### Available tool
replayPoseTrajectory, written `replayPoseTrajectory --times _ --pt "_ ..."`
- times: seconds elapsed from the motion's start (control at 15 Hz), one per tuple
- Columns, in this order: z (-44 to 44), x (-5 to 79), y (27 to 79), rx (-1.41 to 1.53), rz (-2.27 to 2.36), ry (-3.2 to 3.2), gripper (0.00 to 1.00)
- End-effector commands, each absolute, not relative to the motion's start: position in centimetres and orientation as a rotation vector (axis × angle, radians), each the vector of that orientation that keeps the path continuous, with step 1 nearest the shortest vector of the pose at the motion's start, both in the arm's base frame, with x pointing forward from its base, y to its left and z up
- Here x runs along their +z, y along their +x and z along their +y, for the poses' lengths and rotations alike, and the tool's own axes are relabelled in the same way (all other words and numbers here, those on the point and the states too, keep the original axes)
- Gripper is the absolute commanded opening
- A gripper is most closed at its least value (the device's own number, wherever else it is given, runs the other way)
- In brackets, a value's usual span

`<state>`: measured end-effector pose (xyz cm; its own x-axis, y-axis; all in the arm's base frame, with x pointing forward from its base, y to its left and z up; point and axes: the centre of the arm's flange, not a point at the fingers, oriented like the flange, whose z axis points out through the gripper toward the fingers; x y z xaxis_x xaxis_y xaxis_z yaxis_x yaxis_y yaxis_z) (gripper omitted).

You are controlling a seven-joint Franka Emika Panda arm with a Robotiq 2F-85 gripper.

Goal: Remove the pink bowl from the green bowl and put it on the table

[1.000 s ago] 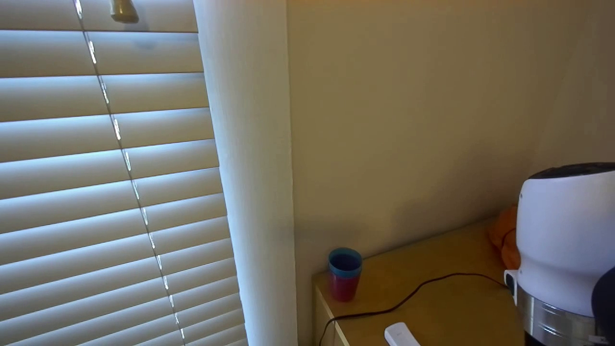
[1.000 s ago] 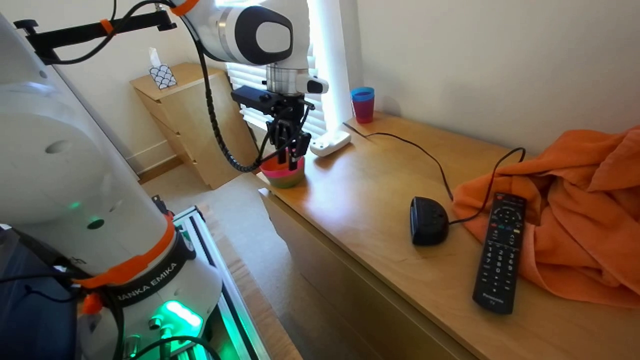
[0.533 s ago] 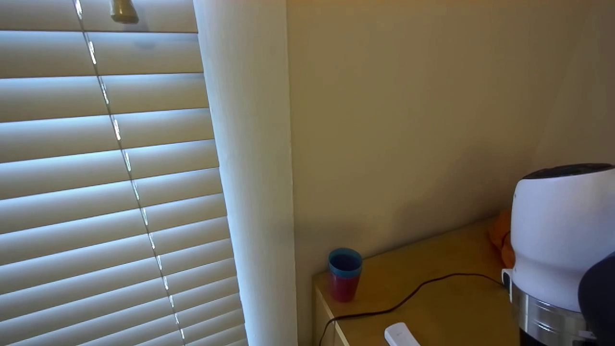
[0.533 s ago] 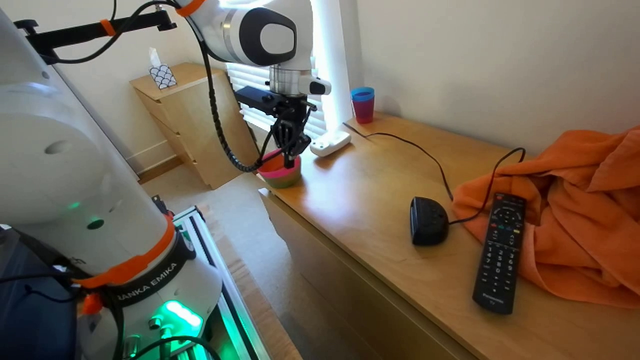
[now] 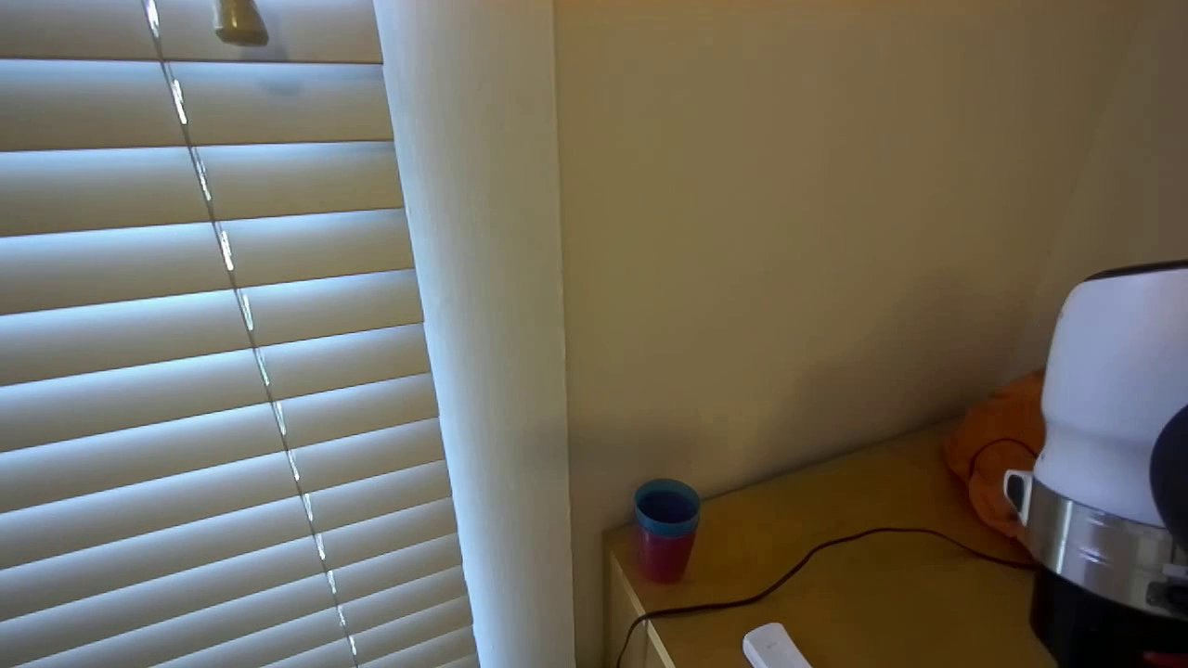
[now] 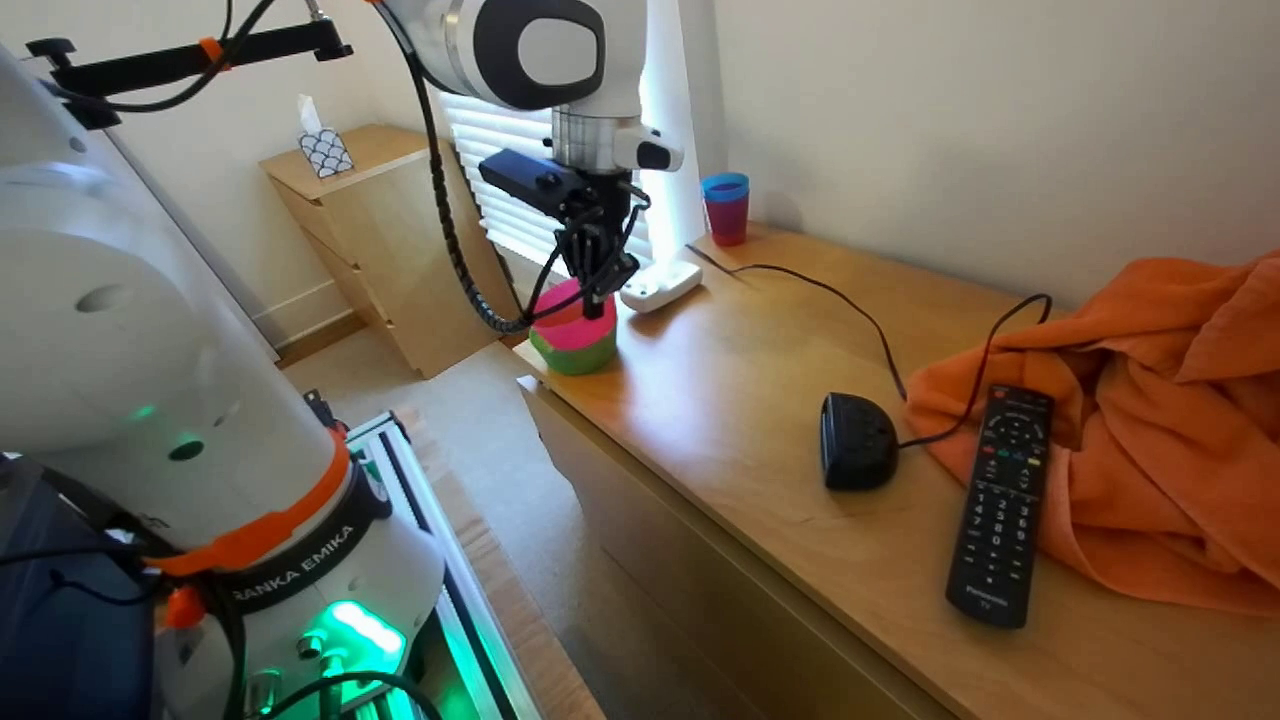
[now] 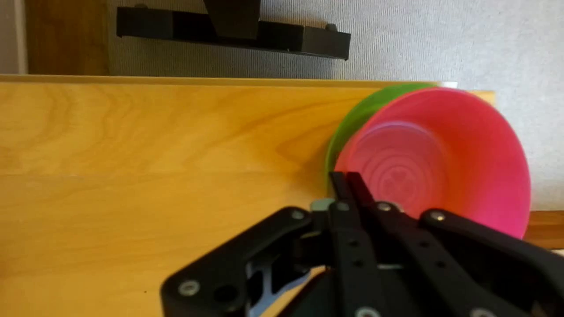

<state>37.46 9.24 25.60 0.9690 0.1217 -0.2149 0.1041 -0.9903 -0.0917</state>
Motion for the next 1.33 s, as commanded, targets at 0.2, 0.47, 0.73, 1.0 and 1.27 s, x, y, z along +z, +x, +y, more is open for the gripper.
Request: replayPoseTrajectory --times 0.2,0.47,0.73,1.0,1.27 --pt "2.7 30.6 35.3 0.131 0.007 -2.921 0.01" --pt "-2.3 29.1 37.5 0.134 0.286 -2.858 0.01" --pt "-5.8 26.1 39.4 0.197 0.431 -2.742 0.01" --pt "-5.2 23.8 40.6 0.238 0.504 -2.731 0.01" --pt "-4.8 23.0 40.6 0.267 0.564 -2.778 0.28"
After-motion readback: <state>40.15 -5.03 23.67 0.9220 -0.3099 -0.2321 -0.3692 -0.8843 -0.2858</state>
